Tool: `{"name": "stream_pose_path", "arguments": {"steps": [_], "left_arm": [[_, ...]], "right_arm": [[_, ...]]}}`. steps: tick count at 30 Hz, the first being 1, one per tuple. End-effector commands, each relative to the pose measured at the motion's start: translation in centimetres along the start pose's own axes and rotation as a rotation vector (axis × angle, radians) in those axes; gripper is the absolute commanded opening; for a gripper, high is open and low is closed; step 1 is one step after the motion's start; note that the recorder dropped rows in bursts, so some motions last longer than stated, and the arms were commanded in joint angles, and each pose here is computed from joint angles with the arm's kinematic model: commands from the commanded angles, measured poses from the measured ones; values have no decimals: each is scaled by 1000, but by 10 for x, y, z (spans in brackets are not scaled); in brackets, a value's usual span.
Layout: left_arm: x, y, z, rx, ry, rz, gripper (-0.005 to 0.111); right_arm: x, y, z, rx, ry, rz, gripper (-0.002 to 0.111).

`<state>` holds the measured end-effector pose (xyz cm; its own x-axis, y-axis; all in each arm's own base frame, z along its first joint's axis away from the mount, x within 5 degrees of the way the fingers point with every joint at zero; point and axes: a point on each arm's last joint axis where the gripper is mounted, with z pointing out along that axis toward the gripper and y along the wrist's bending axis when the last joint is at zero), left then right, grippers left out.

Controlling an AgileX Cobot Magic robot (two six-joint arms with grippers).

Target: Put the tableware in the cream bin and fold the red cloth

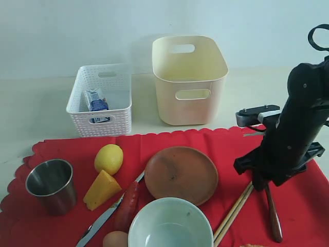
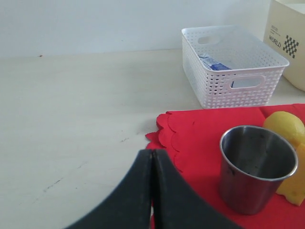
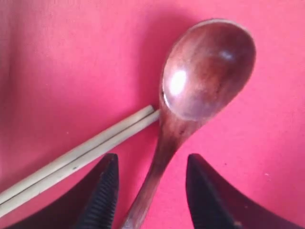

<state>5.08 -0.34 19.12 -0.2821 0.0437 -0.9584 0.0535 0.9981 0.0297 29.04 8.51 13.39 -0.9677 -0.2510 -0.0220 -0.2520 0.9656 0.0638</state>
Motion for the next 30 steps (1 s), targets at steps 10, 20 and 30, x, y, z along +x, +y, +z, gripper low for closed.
{"name": "stream_pose_path", "arguments": {"steps": [10, 20, 30], "left_arm": [[0, 0, 0, 6, -14, 4, 0], [0, 0, 0, 5, -13, 6, 0], [0, 0, 0, 5, -13, 5, 0]], "right_arm": [[17, 12, -22, -126, 124, -259, 45], [51, 56, -11, -246, 135, -763, 62], [75, 72, 9, -193, 189, -932, 23]]}}
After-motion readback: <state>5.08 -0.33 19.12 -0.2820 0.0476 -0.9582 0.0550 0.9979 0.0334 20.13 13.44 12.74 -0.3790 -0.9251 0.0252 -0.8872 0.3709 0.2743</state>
